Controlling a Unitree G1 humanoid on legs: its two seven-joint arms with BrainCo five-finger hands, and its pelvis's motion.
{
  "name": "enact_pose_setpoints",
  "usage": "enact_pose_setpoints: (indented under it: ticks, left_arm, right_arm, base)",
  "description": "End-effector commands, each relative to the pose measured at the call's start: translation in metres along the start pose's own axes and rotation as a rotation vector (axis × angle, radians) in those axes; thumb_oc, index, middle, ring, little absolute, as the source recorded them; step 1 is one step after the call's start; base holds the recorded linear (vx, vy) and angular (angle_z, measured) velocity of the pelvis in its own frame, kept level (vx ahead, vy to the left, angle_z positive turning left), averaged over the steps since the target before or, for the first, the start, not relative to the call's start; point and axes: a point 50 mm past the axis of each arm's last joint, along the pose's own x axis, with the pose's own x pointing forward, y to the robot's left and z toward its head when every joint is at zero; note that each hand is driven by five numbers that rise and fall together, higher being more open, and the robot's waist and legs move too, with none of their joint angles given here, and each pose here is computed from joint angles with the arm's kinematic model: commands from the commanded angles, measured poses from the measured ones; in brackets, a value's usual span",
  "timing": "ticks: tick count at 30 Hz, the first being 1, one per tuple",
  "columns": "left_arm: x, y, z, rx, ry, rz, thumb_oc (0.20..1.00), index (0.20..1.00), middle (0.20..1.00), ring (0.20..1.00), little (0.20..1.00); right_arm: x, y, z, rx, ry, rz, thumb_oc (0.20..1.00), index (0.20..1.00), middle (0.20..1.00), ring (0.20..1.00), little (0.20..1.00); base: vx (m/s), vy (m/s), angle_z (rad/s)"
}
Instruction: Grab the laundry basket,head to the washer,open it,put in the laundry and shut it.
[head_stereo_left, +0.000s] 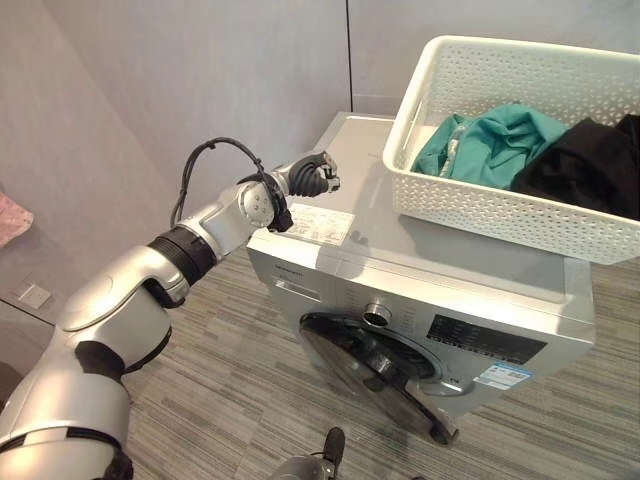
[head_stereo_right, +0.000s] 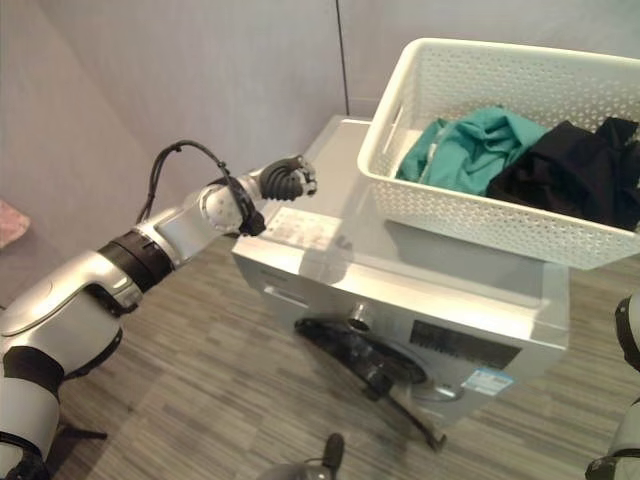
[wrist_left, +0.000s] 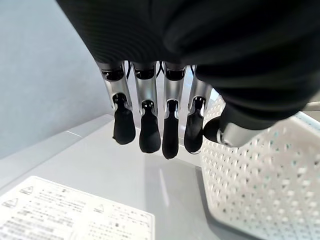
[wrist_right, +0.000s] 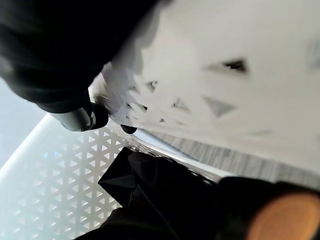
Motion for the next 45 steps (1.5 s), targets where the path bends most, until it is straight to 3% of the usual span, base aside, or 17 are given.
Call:
enact_pose_setpoints:
  ticks: [1, 2, 3, 5, 9, 25, 35, 39, 45]
  left_arm:
    - [0.001, 0.077, 0.026, 0.069, -0.046, 0.236, 1.000, 1.000, 1.000, 1.000, 1.000]
    - [0.002, 0.081, 0.024, 0.082, -0.027, 0.248, 1.000, 1.000, 1.000, 1.000, 1.000]
    - [0.002, 0.083, 0.026, 0.094, -0.026, 0.257, 1.000, 1.000, 1.000, 1.000, 1.000]
    - [-0.001, 0.091, 0.021, 0.116, 0.001, 0.277, 1.000, 1.000, 1.000, 1.000, 1.000]
    - [-0.003, 0.092, 0.019, 0.124, 0.006, 0.276, 1.000, 1.000, 1.000, 1.000, 1.000]
    - [-0.005, 0.097, 0.014, 0.066, 0.021, 0.311, 1.000, 1.000, 1.000, 1.000, 1.000]
    - [-0.022, 0.151, 0.018, -0.125, 0.000, 0.512, 1.000, 1.000, 1.000, 1.000, 1.000]
    - [-0.054, 0.196, 0.012, -0.175, -0.006, 0.660, 1.000, 1.000, 1.000, 1.000, 1.000]
    - [-0.097, 0.215, 0.002, -0.195, -0.095, 0.729, 1.000, 1.000, 1.000, 1.000, 1.000]
  right_arm:
    - [-0.002, 0.002, 0.026, 0.137, -0.119, 0.021, 0.316, 0.316, 0.316, 0.316, 0.316]
    - [-0.002, 0.007, 0.026, 0.140, -0.118, 0.041, 0.925, 0.925, 0.925, 0.925, 0.925]
    - [-0.002, 0.010, 0.025, 0.133, -0.116, 0.052, 1.000, 1.000, 1.000, 1.000, 1.000]
    - [-0.001, 0.034, 0.017, 0.098, -0.090, 0.135, 1.000, 1.000, 1.000, 1.000, 1.000]
    - [-0.001, 0.043, 0.010, 0.090, -0.070, 0.179, 1.000, 1.000, 1.000, 1.000, 1.000]
    - [0.000, 0.018, 0.006, 0.208, -0.062, 0.132, 1.000, 1.000, 1.000, 1.000, 1.000]
    - [-0.003, -0.011, 0.020, 0.345, -0.102, 0.078, 1.000, 1.000, 1.000, 1.000, 1.000]
    - [-0.007, -0.034, 0.037, 0.379, -0.169, 0.038, 1.000, 1.000, 1.000, 1.000, 1.000]
    - [-0.013, -0.060, 0.034, 0.316, -0.221, -0.014, 1.000, 1.000, 1.000, 1.000, 1.000]
  base:
    - [0.12, 0.055, -0.01]
    - [0.12, 0.047, -0.01]
    - [0.12, 0.044, -0.04]
    - [0.10, 0.052, -0.04]
    - [0.03, 0.019, -0.17]
    - [0.00, 0.003, 0.01]
    - [0.01, -0.005, 0.02]
    - [0.00, -0.044, 0.05]
    - [-0.01, -0.032, 0.03]
